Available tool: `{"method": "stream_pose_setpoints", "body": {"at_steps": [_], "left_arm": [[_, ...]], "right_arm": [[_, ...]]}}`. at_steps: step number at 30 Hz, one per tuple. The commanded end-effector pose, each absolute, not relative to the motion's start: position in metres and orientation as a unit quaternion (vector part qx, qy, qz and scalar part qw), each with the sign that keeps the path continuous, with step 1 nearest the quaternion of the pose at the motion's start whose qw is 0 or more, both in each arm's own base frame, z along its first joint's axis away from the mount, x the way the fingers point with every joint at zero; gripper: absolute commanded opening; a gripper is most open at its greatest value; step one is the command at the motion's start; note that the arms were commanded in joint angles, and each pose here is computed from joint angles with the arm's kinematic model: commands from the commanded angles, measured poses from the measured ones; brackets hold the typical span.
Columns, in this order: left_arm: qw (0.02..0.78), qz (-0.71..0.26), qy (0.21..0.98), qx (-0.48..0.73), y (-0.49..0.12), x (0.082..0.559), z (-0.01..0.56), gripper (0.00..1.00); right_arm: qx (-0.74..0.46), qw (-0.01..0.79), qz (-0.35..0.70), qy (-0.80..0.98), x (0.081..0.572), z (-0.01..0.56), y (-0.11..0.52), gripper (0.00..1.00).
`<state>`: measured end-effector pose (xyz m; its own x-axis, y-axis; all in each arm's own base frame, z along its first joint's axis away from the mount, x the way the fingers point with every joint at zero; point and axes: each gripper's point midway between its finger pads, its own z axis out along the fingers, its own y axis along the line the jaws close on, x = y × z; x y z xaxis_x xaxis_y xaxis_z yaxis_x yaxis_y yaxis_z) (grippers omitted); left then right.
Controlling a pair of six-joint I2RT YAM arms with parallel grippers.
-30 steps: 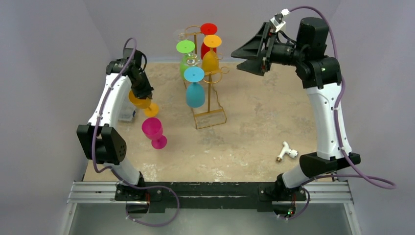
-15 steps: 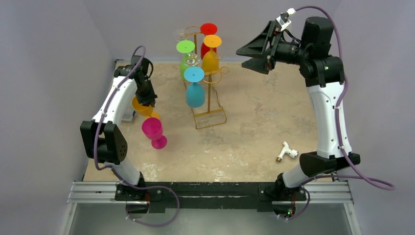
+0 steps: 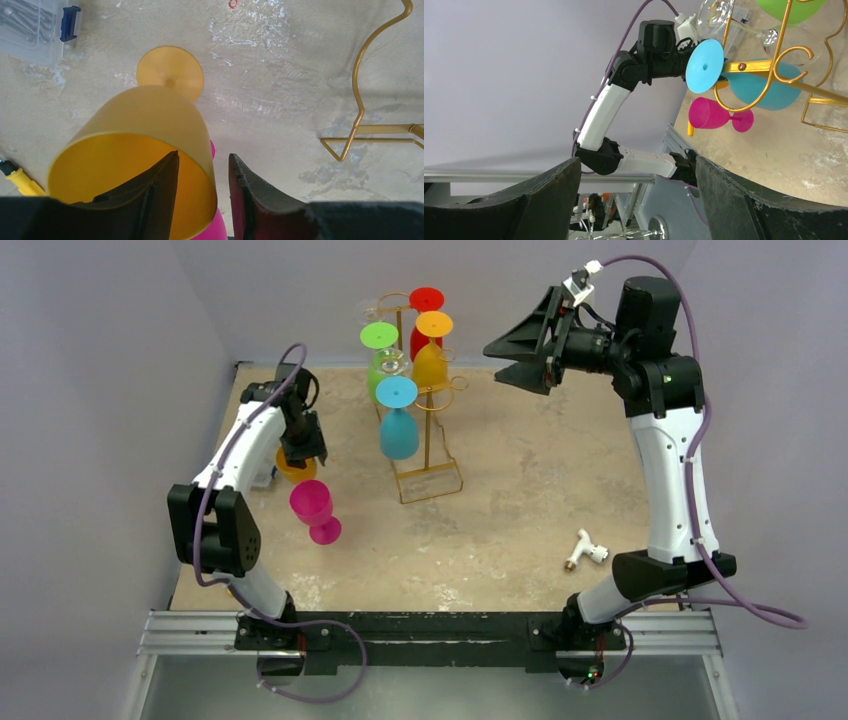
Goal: Take the wine glass off the wine glass rack
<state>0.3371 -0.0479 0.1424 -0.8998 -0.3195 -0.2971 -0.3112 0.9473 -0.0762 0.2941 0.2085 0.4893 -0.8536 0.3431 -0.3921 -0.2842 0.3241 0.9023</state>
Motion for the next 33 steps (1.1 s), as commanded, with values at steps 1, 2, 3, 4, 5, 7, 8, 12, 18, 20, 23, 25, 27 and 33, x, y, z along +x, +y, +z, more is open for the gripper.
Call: {"method": "stream_pose_setpoints", "body": {"at_steps": [1,2,3,4,5,7,8,12,18,20,23,25,27,33], "left_arm": [[0.201,-0.014,0.968,-0.147,-0.046,0.344,0.165,0.41],[0.203,-0.014,0.968,-0.146,-0.046,0.344,0.168,0.42],[0.209,-0.016,0.967,-0.146,-0.046,0.345,0.172,0.43],[0.214,-0.017,0.966,-0.145,-0.046,0.346,0.176,0.44],[0.219,-0.018,0.965,-0.145,-0.046,0.346,0.181,0.46],[0.235,-0.019,0.961,-0.141,-0.046,0.348,0.194,0.5],[0.242,-0.019,0.96,-0.14,-0.045,0.349,0.2,0.52],[0.273,-0.018,0.953,-0.133,-0.041,0.348,0.228,0.6],[0.307,-0.017,0.943,-0.129,-0.037,0.339,0.261,0.71],[0.316,-0.017,0.94,-0.131,-0.035,0.334,0.269,0.76],[0.329,-0.023,0.934,-0.135,-0.035,0.328,0.282,0.88],[0.341,-0.029,0.929,-0.139,-0.035,0.323,0.294,0.96],[0.351,-0.037,0.925,-0.142,-0.036,0.319,0.304,1.0],[0.381,-0.069,0.91,-0.145,-0.042,0.306,0.338,1.0]], "right_arm": [[-0.003,0.291,0.582,0.759,0.282,0.5,0.205,0.83],[-0.002,0.291,0.582,0.759,0.282,0.5,0.205,0.83],[-0.002,0.291,0.582,0.759,0.283,0.5,0.205,0.83],[-0.001,0.291,0.582,0.759,0.283,0.5,0.205,0.83],[-0.001,0.292,0.582,0.759,0.282,0.501,0.205,0.83],[-0.001,0.292,0.582,0.759,0.283,0.501,0.205,0.83],[-0.001,0.292,0.582,0.759,0.283,0.501,0.204,0.83],[0.0,0.293,0.581,0.759,0.283,0.501,0.204,0.83],[0.002,0.294,0.582,0.758,0.284,0.502,0.204,0.83],[0.002,0.295,0.581,0.758,0.284,0.503,0.204,0.83],[0.004,0.294,0.582,0.758,0.285,0.503,0.204,0.83],[0.004,0.295,0.582,0.758,0.284,0.504,0.204,0.83],[0.005,0.294,0.582,0.758,0.284,0.503,0.204,0.83],[0.009,0.293,0.583,0.758,0.283,0.502,0.204,0.83]]}}
